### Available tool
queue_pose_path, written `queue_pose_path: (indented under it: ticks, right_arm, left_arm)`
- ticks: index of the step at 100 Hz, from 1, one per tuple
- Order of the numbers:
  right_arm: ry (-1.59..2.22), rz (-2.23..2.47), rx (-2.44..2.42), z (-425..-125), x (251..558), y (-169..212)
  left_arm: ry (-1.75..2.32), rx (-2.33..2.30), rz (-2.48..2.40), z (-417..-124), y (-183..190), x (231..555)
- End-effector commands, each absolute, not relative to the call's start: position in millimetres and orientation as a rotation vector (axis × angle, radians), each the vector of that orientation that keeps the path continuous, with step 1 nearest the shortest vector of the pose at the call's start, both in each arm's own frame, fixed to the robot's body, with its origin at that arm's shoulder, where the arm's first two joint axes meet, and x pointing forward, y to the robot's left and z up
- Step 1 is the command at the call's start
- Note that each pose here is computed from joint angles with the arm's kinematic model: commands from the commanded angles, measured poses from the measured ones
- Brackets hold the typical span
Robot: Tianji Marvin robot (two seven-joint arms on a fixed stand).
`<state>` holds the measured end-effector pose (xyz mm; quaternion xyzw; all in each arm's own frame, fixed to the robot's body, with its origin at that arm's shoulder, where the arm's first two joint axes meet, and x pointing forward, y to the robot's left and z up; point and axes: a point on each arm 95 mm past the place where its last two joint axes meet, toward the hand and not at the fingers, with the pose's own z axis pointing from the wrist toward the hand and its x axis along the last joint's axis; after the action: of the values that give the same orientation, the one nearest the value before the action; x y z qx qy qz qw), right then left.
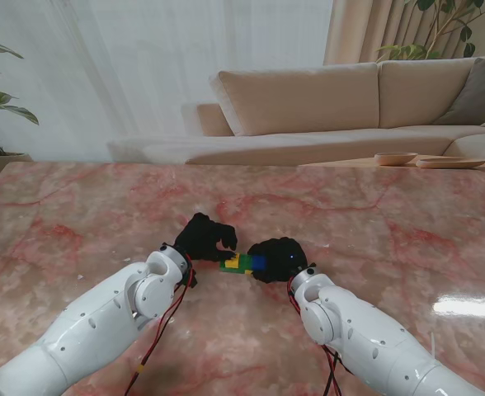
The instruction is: Build a two-level staggered structure with toy bricks
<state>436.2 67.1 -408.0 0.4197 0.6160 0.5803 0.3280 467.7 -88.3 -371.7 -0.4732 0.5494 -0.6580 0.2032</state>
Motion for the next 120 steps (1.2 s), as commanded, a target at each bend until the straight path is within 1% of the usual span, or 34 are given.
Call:
queue_pose_path:
  ticks: [1,68,120]
  right_arm:
    - [1.645,1.492,1.127,-418,430,66]
    - [1.65,1.493,1.127,-418,429,66]
    - [1.651,1.495,1.122,-417,430,65]
  left_arm:
    - [1.546,-1.309,-1.835,-373,-91,467]
    - [1.668,-1.245,-1.775,-391,-88,468]
    - [1.733,-1.289,-1.704,-411,-79,468]
